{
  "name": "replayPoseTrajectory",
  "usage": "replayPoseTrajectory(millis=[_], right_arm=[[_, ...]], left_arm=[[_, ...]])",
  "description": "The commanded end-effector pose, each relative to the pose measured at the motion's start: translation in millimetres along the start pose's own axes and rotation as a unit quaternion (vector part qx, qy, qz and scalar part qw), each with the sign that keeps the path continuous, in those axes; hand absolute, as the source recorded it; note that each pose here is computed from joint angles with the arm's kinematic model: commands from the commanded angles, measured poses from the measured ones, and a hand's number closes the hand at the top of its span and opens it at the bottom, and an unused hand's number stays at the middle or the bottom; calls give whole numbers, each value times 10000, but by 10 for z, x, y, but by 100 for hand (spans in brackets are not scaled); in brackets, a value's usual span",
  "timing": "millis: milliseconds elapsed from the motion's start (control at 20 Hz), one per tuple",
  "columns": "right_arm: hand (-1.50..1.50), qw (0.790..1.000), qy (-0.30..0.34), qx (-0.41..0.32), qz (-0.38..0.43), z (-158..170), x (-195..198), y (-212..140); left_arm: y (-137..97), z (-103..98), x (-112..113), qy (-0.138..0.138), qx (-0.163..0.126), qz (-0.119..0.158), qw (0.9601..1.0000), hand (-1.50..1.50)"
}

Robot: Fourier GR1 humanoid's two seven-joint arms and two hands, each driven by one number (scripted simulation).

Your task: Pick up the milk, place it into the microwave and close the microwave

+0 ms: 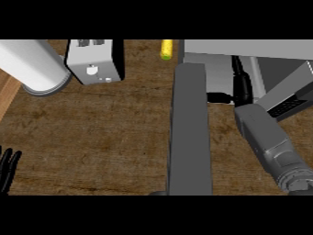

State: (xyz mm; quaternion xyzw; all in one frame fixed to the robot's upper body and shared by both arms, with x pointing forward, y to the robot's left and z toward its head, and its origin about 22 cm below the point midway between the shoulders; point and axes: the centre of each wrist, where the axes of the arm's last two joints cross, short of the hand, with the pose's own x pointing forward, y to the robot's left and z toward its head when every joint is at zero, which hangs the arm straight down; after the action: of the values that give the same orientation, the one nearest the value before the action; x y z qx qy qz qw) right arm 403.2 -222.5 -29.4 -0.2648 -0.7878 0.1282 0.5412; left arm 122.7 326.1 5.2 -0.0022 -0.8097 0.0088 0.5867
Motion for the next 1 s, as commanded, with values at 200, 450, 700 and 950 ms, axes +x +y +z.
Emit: replayPoseTrajectory(millis=[200, 450, 700, 950], right_arm=[[-150, 9946, 74, 273, -999, 362, -145, 171], [-150, 9847, 41, 485, -1671, 686, -367, 112], [-150, 9635, 91, 967, -2495, 1042, -403, 315], [-150, 9521, -24, 964, -2903, 1270, -542, 187]], left_arm=[[-131, 118, -32, 173, -99, -23, 9998, -150], [-197, 185, -5, 235, -604, 380, 9972, -150], [-357, 204, -23, 377, -985, 567, 9928, -150], [-439, 58, -8, 279, -1299, 558, 9896, -150]])
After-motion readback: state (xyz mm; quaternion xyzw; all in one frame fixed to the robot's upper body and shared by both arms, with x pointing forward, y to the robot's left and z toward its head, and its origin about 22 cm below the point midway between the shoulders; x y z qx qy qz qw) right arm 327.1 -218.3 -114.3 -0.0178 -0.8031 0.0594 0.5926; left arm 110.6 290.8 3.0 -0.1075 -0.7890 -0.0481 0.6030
